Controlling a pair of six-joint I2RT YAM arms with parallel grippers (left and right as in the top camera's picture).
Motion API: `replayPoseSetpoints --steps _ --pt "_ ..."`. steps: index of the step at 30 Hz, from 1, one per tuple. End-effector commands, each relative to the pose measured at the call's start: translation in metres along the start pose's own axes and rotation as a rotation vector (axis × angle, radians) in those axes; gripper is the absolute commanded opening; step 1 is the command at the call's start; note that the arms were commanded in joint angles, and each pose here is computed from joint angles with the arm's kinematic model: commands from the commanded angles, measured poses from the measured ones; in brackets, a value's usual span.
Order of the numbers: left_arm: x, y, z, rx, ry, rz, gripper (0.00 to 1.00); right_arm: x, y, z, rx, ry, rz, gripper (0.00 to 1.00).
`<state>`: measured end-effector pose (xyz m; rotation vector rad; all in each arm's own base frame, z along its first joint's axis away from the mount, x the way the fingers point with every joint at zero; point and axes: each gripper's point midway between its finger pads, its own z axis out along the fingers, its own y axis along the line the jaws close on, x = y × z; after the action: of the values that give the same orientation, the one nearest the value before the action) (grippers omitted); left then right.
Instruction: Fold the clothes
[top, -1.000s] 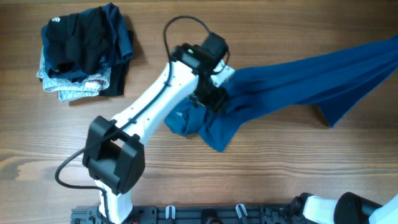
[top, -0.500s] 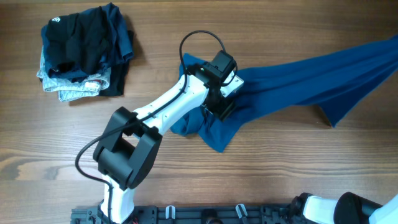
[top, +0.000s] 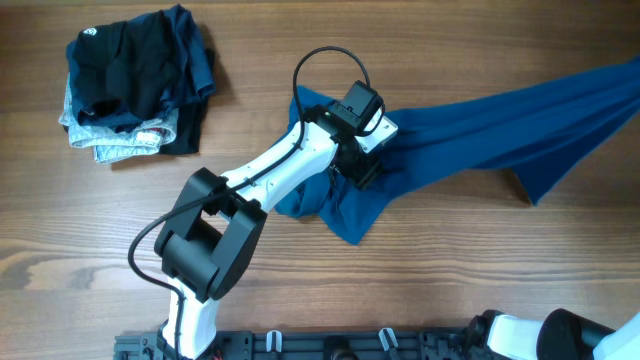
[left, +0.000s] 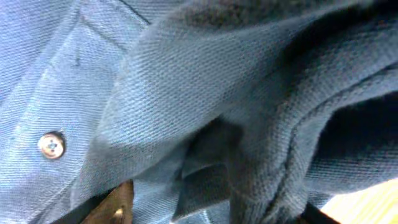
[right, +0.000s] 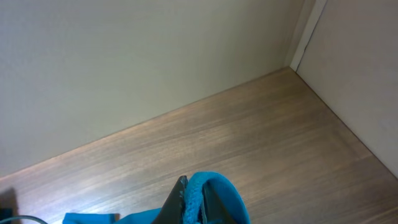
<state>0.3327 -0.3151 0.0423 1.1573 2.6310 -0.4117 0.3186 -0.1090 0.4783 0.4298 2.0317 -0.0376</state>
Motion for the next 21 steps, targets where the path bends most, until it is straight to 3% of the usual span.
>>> replayPoseSetpoints --steps 1,3,8,15,21 --pt "0.004 -0.011 0.006 0.058 0.013 0.005 0.54 -0.003 0.002 -0.001 -0.013 -0.012 -0.02 0.04" --pt "0.004 -0.011 0.006 0.062 0.013 -0.014 0.34 -0.003 0.002 -0.001 -0.013 -0.012 -0.02 0.04" --pt "0.004 -0.011 0.006 0.061 0.013 -0.035 0.06 -0.003 0.002 -0.001 -0.013 -0.013 -0.02 0.04" --pt "-0.008 -0.005 -0.022 0.024 -0.045 -0.085 0.04 -0.004 0.002 -0.001 -0.013 -0.014 -0.02 0.04" --pt "-0.033 0.021 -0.133 -0.153 -0.257 -0.184 0.04 -0.004 0.002 -0.001 -0.013 -0.014 -0.02 0.04"
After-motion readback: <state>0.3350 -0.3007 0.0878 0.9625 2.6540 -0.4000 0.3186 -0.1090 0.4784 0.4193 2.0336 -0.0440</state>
